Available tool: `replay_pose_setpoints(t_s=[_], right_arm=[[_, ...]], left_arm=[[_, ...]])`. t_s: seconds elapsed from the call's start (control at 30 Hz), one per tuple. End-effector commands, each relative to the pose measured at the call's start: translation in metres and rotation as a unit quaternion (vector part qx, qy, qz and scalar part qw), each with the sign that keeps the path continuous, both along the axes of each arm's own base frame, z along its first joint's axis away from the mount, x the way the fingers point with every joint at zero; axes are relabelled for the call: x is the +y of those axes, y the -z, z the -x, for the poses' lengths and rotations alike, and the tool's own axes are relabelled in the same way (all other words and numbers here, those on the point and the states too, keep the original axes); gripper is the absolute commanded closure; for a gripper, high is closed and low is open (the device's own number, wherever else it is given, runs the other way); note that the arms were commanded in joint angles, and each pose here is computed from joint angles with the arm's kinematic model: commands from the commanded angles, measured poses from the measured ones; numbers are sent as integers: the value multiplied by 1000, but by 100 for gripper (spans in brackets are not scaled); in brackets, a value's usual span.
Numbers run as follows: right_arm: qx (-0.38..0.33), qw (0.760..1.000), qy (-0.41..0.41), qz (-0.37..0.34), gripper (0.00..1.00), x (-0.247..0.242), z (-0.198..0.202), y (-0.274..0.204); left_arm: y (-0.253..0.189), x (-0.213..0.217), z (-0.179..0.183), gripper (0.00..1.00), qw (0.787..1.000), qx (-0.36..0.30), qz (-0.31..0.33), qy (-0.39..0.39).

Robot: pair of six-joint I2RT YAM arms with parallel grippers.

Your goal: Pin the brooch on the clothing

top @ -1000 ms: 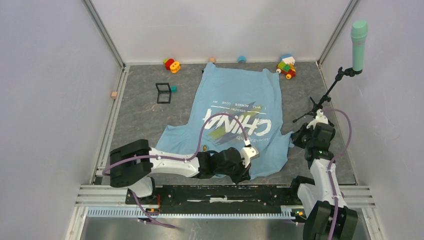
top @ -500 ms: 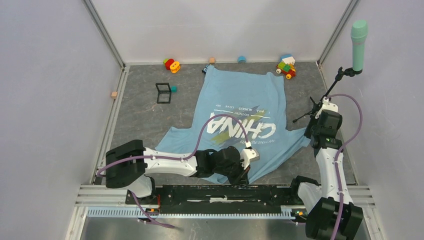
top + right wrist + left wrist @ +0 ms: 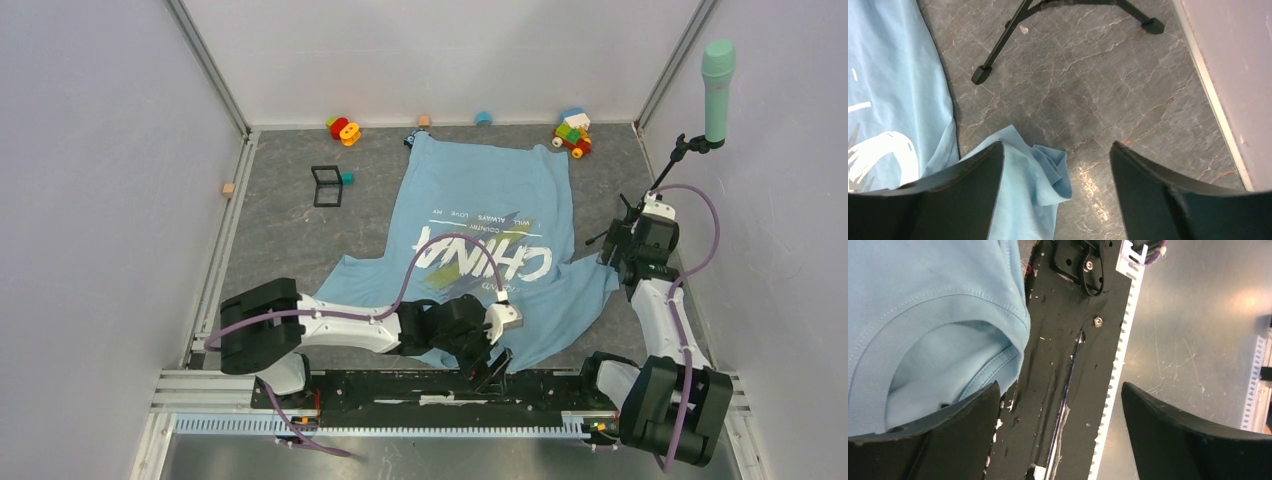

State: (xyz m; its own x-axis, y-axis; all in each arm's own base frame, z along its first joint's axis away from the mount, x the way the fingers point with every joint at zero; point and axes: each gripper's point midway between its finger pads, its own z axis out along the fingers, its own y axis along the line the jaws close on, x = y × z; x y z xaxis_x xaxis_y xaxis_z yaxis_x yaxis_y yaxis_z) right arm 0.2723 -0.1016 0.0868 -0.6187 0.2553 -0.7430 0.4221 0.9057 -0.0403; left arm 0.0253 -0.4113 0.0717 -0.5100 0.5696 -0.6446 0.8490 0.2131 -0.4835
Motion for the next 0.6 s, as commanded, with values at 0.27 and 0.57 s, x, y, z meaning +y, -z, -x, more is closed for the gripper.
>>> replay_pose_setpoints(t_s=[0.27,0.57], right_arm=[[-93,995,7,35,2,-12,-25,-81],[-205,974,-98,0,2,30,-38,-145]], left_arm=[[-81,36,-93,0,978,-55,76,-185],[-118,185,-217,0,885,-69,8,-460]])
